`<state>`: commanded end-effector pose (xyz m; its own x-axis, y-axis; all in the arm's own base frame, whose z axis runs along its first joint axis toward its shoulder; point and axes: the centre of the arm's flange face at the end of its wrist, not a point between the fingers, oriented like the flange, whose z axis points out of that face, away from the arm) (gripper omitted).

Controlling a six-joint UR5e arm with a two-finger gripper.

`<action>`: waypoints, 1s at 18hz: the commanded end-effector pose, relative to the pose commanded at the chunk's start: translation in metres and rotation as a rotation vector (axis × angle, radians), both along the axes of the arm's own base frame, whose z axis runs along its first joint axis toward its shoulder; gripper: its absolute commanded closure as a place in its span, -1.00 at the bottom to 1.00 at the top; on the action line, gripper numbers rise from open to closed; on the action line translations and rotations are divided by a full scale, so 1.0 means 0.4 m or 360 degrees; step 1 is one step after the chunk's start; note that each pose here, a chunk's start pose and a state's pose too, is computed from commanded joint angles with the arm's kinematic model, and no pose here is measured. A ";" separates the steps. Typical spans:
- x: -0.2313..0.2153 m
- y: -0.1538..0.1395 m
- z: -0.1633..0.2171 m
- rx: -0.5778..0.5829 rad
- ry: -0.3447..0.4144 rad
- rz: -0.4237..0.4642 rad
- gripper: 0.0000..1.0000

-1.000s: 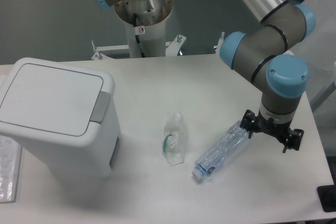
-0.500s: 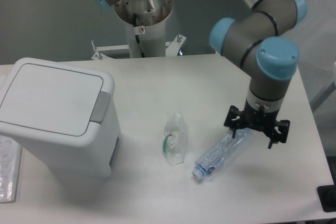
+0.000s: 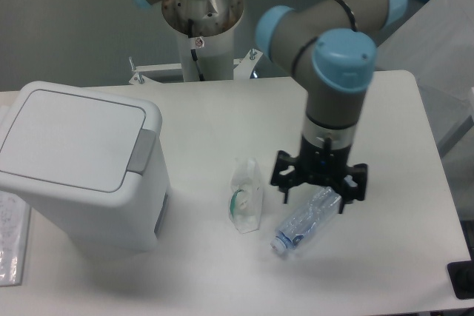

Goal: Open the trash can
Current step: 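Move the gripper over toward the grey tab on the trash can lid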

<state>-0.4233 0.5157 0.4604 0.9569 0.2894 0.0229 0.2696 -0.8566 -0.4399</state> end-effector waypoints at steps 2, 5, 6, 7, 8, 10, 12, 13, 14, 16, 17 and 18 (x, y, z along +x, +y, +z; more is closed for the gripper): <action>0.052 0.014 0.047 0.0084 -0.0036 -0.0006 -1.00; 0.101 0.015 0.096 0.0179 -0.0097 -0.0001 -1.00; 0.134 0.026 0.106 0.0196 -0.0113 -0.0018 -1.00; 0.163 0.034 0.107 0.0203 -0.0127 -0.0040 -1.00; 0.195 0.041 0.115 0.0217 -0.0138 -0.0067 -1.00; 0.251 0.039 0.117 0.0227 -0.0162 -0.0108 -1.00; 0.289 0.014 0.116 0.0222 -0.0172 -0.0116 -1.00; 0.309 0.005 0.105 0.0213 -0.0183 -0.0122 -1.00; 0.319 -0.005 0.098 0.0208 -0.0186 -0.0121 -1.00; 0.327 -0.010 0.080 0.0193 -0.0199 -0.0120 -1.00; 0.326 -0.009 0.076 0.0190 -0.0203 -0.0120 -1.00; 0.328 -0.003 0.071 0.0186 -0.0205 -0.0124 -1.00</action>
<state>-0.2921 0.5146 0.4889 0.9634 0.2027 0.1756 0.2649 -0.8221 -0.5039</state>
